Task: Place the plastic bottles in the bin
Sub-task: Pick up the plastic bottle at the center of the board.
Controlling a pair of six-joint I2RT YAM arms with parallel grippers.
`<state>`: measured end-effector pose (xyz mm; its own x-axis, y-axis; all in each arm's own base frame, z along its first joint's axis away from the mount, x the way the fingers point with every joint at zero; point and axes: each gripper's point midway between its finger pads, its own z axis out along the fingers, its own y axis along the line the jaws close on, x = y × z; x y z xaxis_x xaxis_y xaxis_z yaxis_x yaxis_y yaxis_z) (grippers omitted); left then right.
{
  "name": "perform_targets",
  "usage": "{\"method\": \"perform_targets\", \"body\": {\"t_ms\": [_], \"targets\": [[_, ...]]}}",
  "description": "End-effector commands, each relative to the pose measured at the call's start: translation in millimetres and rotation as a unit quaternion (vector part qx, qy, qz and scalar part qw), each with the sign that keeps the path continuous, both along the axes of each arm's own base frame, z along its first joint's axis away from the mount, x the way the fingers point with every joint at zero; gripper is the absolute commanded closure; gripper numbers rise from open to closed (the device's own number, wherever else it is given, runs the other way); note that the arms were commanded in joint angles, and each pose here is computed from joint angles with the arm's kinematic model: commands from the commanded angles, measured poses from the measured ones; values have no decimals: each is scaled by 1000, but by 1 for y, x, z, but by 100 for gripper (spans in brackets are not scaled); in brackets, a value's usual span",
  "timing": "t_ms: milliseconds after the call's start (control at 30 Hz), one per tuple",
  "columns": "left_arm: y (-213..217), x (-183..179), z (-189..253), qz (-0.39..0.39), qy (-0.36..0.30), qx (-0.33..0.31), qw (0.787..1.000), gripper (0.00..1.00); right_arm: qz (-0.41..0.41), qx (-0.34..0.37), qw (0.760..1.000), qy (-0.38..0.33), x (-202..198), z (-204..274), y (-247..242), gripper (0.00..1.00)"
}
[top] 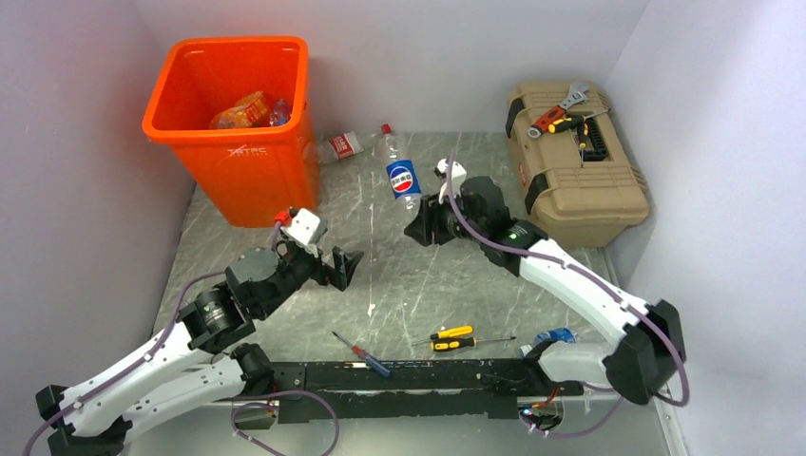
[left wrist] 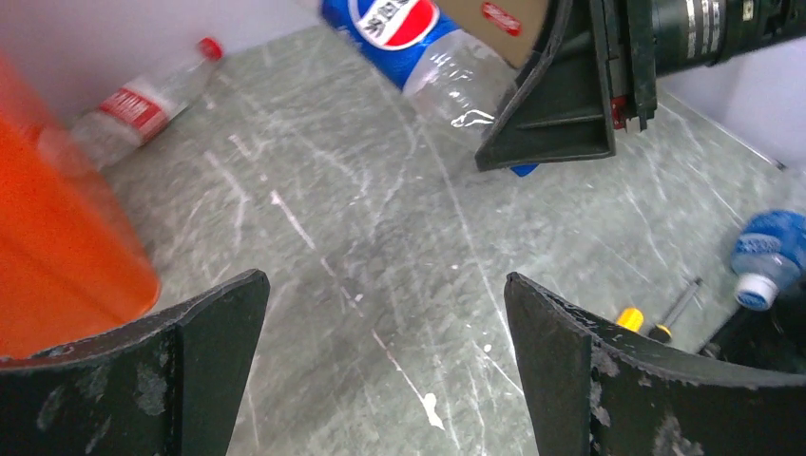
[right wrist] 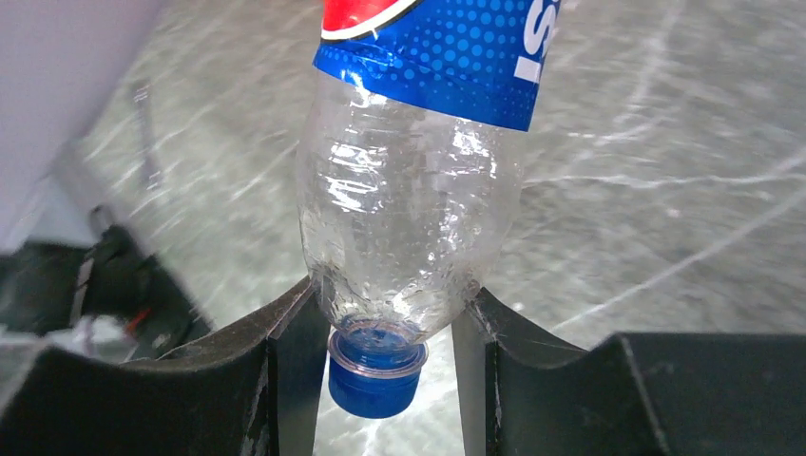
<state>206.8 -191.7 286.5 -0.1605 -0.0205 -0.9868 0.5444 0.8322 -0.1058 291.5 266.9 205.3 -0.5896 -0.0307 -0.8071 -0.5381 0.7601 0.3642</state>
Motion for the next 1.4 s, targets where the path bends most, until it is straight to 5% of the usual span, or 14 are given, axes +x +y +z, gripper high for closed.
{"method": "perform_targets", "body": {"t_ms": [0,233,367,500,633,800,1200,1367], "targets": [[-33,-26,47,-146,-94,16,985,0,128,63,990,4,-66,31,14,100],[-52,-30,38,-249,-168,181,937,0,171,84,977,94,-129,30,-1,100],[-45,-17,19,-265,-292,316,863,1,167,80,974,133,-142,23,-7,100],[-37,7,5,-266,-339,465,774,1,176,72,970,154,-152,25,-12,100],[-44,19,40,-229,-426,491,725,1,180,44,966,179,-158,22,-17,100],[-64,21,31,-279,-442,516,678,1,217,71,956,184,-169,37,-9,100],[-98,8,-2,-351,-442,491,663,1,266,74,944,182,-182,62,-4,100],[-100,11,-5,-345,-431,489,676,24,272,73,943,176,-184,67,-3,100]]}}
